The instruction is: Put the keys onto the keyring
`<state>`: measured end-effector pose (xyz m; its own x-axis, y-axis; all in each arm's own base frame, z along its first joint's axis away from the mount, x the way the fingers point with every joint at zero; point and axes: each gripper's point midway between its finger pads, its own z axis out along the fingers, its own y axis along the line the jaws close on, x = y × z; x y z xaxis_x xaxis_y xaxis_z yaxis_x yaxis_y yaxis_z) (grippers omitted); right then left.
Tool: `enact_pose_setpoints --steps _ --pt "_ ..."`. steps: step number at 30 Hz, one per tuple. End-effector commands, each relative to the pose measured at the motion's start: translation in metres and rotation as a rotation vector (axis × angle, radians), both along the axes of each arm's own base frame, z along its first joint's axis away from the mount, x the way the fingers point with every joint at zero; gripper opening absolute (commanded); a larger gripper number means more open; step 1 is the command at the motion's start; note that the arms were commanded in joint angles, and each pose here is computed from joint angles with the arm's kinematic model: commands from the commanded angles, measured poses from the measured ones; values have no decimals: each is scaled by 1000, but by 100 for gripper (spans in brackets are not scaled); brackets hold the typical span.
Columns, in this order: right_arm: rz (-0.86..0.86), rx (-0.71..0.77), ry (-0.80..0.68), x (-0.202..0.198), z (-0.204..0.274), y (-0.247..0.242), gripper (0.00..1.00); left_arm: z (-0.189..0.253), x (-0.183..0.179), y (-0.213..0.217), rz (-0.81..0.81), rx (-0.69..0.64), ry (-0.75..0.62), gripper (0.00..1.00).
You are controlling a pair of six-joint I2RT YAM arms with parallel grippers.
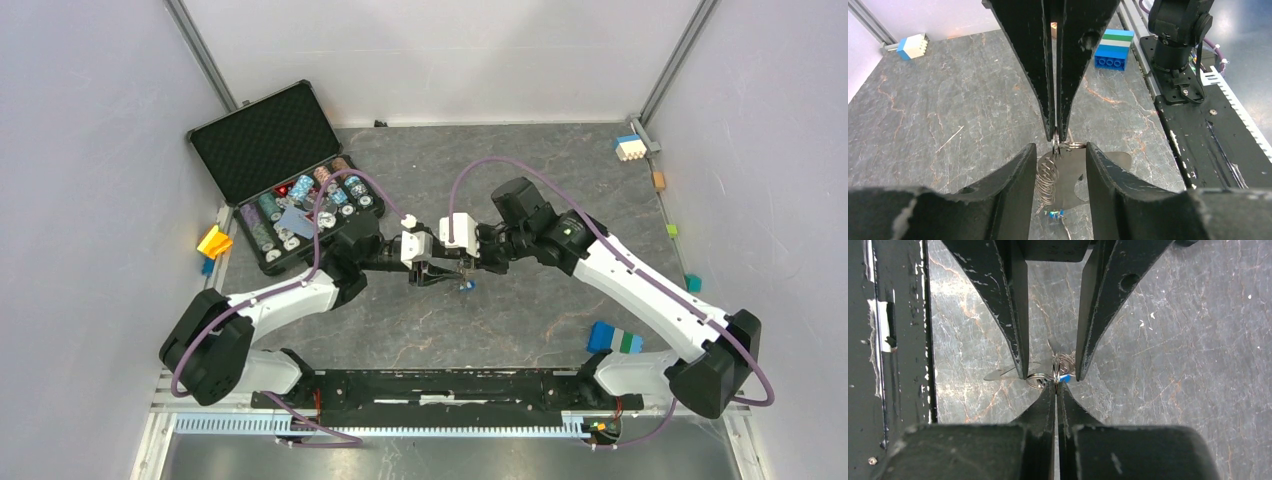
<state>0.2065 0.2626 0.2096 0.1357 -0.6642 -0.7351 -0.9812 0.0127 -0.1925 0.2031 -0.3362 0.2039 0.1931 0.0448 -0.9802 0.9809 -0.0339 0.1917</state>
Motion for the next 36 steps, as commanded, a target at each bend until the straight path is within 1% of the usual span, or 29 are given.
enact_pose_setpoints --steps 1,6,17,30,36 --pt "-13 -28 -40 6 12 2 0 16 9 -3 9 -25 -77 47" --pt "-7 -51 -39 6 10 2 0 18 6 -1 16 -52 -80 45" --pt "2 -52 -33 4 9 4 0 17 4 -4 1 -65 -55 29" --pt "-2 -35 -44 6 15 6 0 9 2 -5 -20 -48 -30 31" --pt "1 -40 -35 4 11 6 0 11 1 -6 -25 -55 -20 27"
